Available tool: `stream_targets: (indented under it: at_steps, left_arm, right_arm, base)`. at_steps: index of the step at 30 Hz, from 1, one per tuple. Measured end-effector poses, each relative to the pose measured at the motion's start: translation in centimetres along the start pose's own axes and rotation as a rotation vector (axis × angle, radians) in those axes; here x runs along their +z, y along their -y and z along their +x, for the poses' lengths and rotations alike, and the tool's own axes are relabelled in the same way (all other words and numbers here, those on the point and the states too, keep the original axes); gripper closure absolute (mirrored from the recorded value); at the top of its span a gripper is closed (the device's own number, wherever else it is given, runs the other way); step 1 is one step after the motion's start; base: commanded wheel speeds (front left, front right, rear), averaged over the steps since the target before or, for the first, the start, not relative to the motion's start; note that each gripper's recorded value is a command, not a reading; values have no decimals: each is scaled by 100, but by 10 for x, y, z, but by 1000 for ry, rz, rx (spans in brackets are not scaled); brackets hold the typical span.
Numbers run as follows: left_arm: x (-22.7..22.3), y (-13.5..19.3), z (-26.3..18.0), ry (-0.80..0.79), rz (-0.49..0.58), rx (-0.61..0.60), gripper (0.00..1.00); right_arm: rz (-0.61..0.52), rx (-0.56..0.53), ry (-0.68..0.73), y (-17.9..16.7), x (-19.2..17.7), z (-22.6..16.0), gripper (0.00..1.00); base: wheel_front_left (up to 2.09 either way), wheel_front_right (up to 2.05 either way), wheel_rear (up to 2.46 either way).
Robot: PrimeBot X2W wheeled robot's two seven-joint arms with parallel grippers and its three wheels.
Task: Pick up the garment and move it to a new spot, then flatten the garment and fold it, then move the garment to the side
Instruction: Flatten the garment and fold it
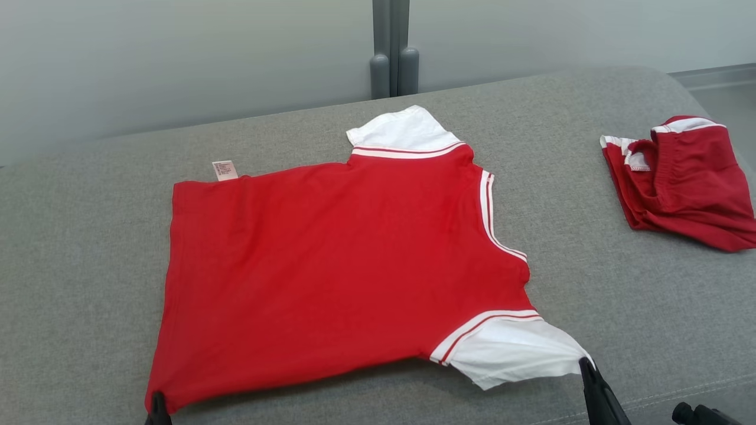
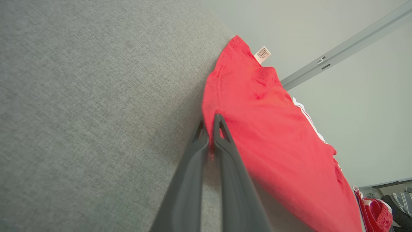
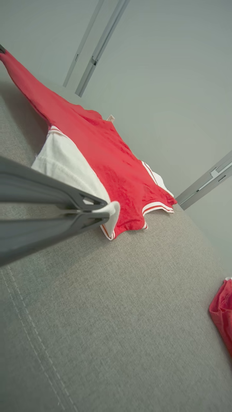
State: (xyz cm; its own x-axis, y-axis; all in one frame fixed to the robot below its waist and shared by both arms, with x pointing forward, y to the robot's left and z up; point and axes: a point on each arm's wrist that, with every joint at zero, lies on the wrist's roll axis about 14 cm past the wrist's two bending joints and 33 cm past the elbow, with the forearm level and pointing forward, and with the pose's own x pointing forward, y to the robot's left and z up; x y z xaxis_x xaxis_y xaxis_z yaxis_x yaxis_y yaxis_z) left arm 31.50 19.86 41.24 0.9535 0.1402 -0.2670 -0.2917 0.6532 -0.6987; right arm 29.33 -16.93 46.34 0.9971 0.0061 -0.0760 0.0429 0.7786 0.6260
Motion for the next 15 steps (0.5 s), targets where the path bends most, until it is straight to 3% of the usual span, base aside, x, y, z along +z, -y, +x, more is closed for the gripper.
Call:
stream_targets:
  at_steps: [15]
  left_arm:
    - [-2,10,7,-3,-48,-53,100]
  right_arm:
    - [46,1,-63,-2,-19,-2,100]
  base:
    - [0,0,0]
